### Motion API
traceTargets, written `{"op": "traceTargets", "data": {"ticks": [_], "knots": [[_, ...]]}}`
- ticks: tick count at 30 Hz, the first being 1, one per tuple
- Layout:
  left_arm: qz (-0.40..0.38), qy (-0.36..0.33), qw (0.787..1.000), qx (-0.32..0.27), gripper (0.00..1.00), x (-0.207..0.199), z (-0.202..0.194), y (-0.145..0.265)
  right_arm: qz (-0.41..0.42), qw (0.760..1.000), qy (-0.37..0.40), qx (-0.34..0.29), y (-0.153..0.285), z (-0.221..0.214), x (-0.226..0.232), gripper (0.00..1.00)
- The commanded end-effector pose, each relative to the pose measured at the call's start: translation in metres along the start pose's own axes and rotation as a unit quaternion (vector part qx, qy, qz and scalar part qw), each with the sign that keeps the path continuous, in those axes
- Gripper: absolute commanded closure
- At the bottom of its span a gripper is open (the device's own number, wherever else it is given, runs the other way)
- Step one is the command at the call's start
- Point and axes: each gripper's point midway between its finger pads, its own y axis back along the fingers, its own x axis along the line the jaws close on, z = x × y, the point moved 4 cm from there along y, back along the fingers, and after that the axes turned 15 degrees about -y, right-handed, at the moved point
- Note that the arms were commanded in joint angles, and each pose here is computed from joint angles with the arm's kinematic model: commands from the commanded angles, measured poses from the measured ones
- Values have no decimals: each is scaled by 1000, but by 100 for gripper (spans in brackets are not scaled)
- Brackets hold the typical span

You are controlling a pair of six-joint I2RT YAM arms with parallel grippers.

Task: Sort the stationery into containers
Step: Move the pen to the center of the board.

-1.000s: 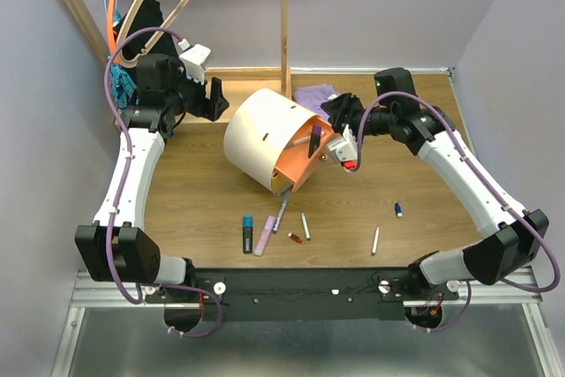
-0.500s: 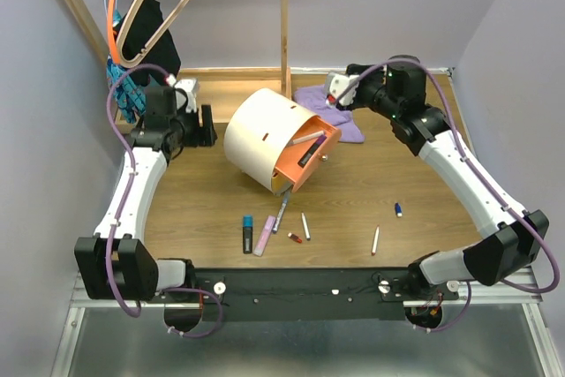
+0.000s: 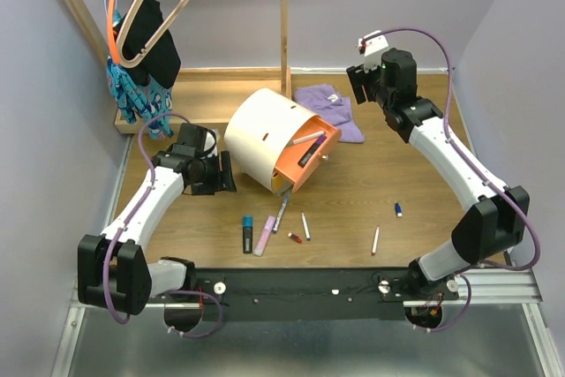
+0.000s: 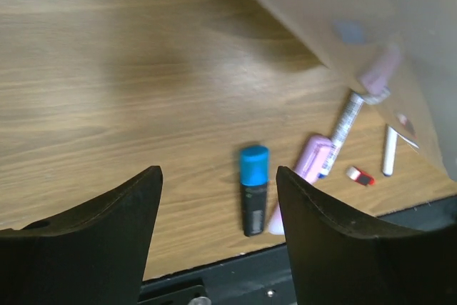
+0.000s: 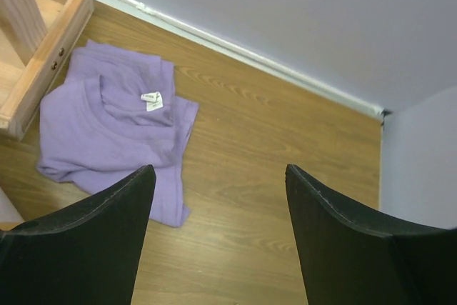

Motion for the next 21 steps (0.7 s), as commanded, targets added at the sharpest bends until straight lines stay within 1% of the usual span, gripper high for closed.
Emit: {"op": "traceTargets", "data": {"ticks": [1, 4, 7, 10, 12, 16, 21], "knots": [[-23, -11, 999, 31, 26, -24, -14, -3, -40, 996, -83, -1, -3, 6, -5, 19], [-29, -22, 998, 56, 26, -35, -29, -7, -45, 996, -83, -5, -7, 6, -6, 19], [-14, -9, 997, 78, 27, -31, -48, -7, -49, 995, -88, -14, -8, 12, -10, 19], [-7, -2, 996, 89, 26, -27, -63, -8, -50, 995, -87, -22, -12, 15, -10, 19], [-11, -3, 996, 87, 26, -29, -64, -9, -47, 995, -89, -23, -17, 14, -7, 20], [-8, -6, 995, 100, 27, -33, -71, -17, -41, 995, -89, -21, -26, 9, -4, 19], [-14, -20, 995, 92, 28, -42, -76, -26, -41, 995, -83, -32, -31, 10, -8, 19]]}}
